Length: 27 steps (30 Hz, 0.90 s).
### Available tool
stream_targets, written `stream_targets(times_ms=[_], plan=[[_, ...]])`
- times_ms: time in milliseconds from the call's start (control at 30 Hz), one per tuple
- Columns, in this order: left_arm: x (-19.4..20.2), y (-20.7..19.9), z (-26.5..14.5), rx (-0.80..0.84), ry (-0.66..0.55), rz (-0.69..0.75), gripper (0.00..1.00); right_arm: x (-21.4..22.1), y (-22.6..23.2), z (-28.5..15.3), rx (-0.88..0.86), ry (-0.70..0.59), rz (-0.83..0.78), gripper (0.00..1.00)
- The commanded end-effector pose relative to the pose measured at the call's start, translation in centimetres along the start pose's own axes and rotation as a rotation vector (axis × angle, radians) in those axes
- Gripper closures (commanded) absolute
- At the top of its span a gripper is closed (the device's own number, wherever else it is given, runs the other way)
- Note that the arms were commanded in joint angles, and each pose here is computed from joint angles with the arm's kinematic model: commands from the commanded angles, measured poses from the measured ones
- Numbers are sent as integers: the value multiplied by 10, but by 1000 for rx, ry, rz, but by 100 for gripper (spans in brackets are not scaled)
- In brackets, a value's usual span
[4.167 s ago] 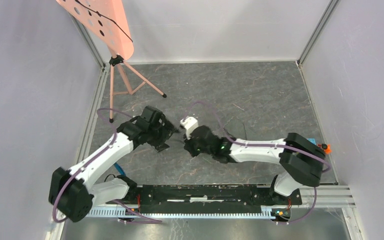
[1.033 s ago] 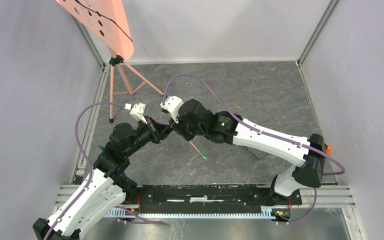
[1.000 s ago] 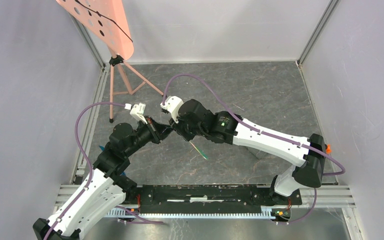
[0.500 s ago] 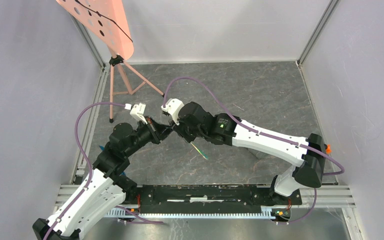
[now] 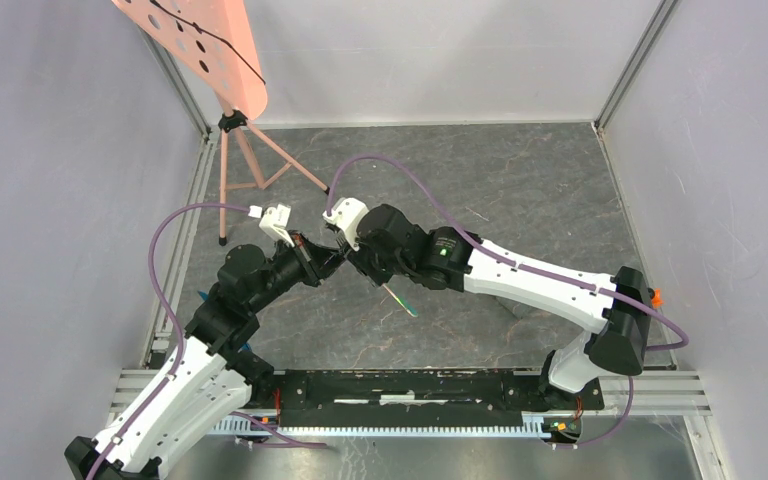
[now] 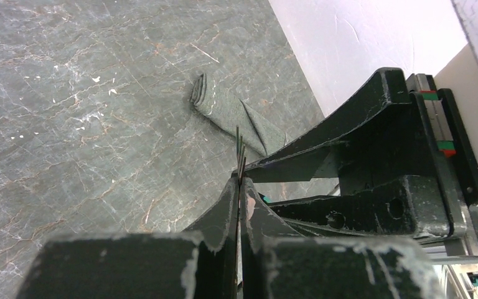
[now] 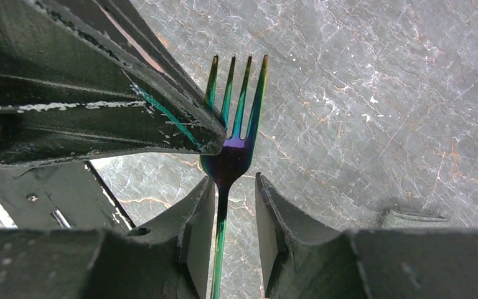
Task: Fold the napkin into a case and place the utensils inside
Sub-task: Pass from the left arm to the right, then insert the fork into the folded napkin.
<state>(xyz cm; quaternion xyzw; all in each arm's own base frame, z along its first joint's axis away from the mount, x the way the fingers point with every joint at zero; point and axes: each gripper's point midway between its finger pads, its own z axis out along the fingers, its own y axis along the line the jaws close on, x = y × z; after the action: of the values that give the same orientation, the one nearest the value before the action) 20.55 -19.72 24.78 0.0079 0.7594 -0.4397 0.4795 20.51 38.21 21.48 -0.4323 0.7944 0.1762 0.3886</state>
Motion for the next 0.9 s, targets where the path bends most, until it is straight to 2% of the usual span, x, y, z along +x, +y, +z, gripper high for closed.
stream_targets(times_ms=[0, 233, 333, 367, 400, 467, 500, 567, 600, 633, 733, 867], plan=[[-18, -15, -2, 49, -51, 89, 98, -25, -4, -11, 17, -61, 3, 65], [-18, -15, -1, 50, -46, 99, 98, -23, -3, -11, 14, -54, 3, 70], [-19, -16, -1, 55, -46, 101, 98, -21, -2, -8, 11, -45, -4, 79], [-18, -16, 0, 53, -42, 103, 98, -21, -2, -7, 11, -45, -8, 85], [-18, -16, -1, 55, -42, 106, 98, -20, -3, -6, 12, -46, -21, 96], [-17, -15, -2, 42, -30, 107, 96, -19, -9, -6, 35, -62, -43, 100], [-17, -12, -3, 24, -28, 103, 91, -18, -14, -6, 40, -80, -61, 99], [-18, -8, -6, -10, -28, 97, 62, -13, -21, -5, -5, -119, -105, 100], [-19, -6, -8, -23, -32, 96, 50, -8, -25, -5, -42, -131, -127, 99], [-19, -5, -10, -32, -35, 96, 44, 0, -33, -3, -52, -129, -151, 100], [-20, -4, -19, -45, -38, 106, 33, 16, -75, -1, -16, -111, -185, 100], [-13, -8, -29, -24, -12, 114, 28, 49, -123, 12, -3, -78, -242, 100]])
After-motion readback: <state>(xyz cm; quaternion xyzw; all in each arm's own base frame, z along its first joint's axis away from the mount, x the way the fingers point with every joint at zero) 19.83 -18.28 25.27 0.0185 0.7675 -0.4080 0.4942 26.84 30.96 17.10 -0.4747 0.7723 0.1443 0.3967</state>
